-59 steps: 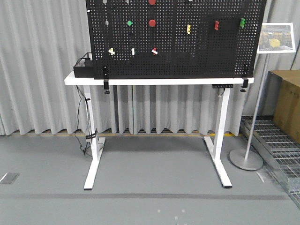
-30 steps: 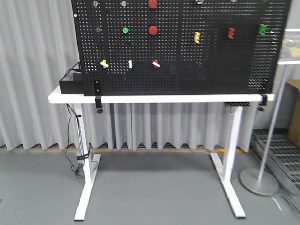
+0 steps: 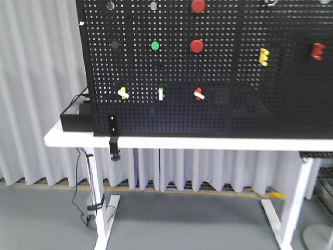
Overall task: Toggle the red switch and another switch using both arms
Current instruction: 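Drive the base forward up to the black pegboard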
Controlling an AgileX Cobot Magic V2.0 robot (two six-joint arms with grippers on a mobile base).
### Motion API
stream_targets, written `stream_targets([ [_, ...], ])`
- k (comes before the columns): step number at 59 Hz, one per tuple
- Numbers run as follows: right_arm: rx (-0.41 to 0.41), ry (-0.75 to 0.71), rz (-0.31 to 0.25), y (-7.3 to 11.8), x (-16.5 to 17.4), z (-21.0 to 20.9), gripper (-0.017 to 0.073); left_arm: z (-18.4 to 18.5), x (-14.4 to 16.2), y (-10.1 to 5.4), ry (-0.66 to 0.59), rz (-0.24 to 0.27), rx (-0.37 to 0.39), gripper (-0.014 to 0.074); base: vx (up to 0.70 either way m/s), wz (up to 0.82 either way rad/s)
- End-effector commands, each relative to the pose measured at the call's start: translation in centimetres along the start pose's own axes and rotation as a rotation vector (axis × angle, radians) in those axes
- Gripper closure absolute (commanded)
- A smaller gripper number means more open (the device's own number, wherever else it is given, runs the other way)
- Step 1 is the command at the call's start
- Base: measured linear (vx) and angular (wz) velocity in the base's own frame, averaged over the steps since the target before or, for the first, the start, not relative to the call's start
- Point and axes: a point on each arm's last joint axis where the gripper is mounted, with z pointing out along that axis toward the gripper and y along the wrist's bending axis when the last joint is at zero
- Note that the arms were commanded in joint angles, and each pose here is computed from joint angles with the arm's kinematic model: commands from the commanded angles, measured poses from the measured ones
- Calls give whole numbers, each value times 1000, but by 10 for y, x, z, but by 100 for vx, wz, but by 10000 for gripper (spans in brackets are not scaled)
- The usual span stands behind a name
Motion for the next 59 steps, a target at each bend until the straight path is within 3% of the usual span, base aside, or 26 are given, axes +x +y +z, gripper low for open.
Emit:
stream_targets([
  [1, 12, -87, -11, -1, -6, -1, 565, 0, -1, -1, -74, -4, 3, 591, 52, 7],
  [59, 12, -87, -11, -1, -6, -1, 565, 0, -1, -1, -74, -4, 3, 591, 45, -3],
])
